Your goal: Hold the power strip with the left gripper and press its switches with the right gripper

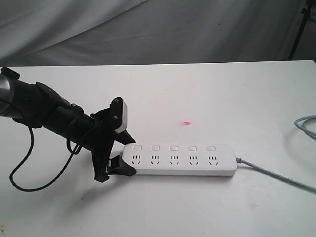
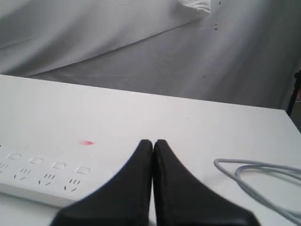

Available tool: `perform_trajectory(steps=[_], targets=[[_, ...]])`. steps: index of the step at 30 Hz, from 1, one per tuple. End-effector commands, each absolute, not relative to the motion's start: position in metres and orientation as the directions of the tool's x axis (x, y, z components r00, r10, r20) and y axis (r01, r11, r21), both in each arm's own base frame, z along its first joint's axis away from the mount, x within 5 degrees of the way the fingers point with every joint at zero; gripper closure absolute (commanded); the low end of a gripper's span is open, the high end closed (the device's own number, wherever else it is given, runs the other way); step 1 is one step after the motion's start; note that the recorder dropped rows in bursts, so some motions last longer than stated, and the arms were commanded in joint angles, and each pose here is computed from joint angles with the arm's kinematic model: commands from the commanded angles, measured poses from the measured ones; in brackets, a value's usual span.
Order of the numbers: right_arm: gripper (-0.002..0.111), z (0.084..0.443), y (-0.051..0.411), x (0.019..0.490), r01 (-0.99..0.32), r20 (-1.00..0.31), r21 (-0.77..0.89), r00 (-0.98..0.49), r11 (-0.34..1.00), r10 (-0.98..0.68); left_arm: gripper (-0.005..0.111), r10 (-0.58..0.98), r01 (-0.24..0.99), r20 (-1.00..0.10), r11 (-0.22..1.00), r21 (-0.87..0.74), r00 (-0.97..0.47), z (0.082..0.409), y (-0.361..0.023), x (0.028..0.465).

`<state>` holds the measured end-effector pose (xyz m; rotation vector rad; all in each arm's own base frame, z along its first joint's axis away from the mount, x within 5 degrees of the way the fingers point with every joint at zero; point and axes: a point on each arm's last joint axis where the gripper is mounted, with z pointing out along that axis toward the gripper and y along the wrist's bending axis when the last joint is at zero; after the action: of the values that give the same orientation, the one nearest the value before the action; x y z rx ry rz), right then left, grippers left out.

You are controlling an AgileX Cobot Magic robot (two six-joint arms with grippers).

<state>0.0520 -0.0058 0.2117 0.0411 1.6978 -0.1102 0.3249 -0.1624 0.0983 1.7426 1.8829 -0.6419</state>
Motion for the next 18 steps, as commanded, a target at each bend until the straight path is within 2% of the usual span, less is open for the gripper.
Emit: perform_trajectory(steps=[1,8,18], targets=[[0.108,0.196,-0.005,0.054,0.08,-0.987,-0.042,-0.159,0.996,-0.029,0.107,0.772,0.998,-0.634,0.064,0.003,-0.048,0.098,-0.164,0.325],[0.108,0.184,-0.005,0.054,0.078,-0.971,-0.023,-0.239,0.997,-0.004,0.107,0.772,0.998,-0.634,0.064,0.003,-0.048,0.098,-0.164,0.325],[0.108,0.183,-0.005,0.054,0.078,-0.97,-0.023,-0.245,0.997,-0.003,0.107,0.772,0.998,-0.634,0.064,0.003,-0.048,0.098,-0.164,0.325]])
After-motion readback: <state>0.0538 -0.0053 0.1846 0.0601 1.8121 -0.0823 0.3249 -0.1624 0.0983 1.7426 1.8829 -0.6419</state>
